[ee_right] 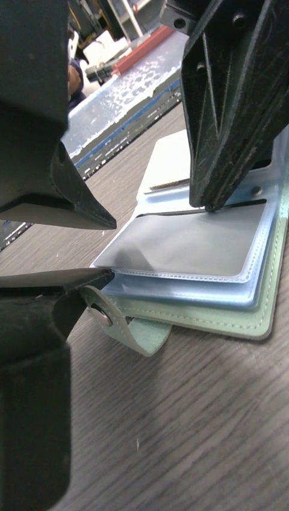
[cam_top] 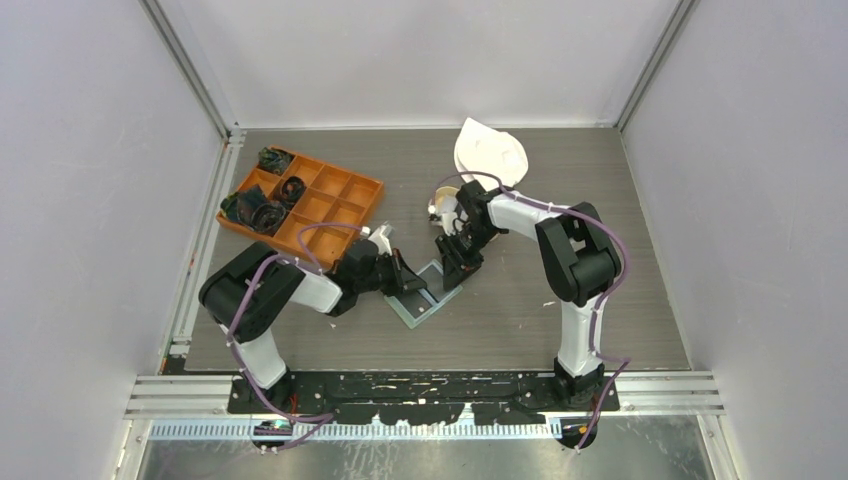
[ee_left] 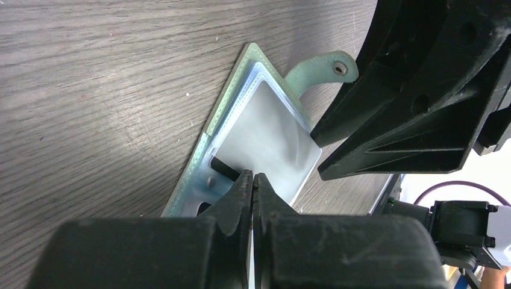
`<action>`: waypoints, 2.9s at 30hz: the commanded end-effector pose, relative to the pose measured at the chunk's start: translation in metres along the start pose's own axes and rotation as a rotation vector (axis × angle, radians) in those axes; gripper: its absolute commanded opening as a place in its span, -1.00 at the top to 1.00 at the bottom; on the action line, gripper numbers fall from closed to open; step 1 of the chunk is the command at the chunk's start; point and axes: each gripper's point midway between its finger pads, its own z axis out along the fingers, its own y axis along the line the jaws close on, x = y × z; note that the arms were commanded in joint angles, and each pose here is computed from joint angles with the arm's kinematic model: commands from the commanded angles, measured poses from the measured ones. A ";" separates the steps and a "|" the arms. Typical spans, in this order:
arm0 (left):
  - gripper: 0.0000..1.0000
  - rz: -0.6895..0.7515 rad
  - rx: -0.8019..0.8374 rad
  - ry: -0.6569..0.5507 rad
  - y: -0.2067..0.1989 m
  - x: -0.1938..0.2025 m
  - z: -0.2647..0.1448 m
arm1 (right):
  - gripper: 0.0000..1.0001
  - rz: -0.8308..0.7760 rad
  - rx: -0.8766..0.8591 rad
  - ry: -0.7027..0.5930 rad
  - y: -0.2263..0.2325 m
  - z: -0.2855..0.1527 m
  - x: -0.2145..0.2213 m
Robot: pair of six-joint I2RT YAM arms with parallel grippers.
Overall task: Put the credit cards into the card holder
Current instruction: Turn over the card slot in the card holder.
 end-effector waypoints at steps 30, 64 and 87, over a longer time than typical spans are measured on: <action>0.43 0.105 -0.096 -0.175 -0.012 -0.015 -0.105 | 0.34 0.098 -0.387 -0.099 0.071 0.001 -0.030; 0.79 0.022 -0.188 -0.104 0.032 0.039 -0.146 | -0.10 -0.298 -0.216 0.046 0.143 0.031 -0.002; 0.87 -0.021 -0.193 -0.035 0.041 0.046 -0.116 | -0.08 -0.278 -0.238 0.157 0.154 0.069 0.017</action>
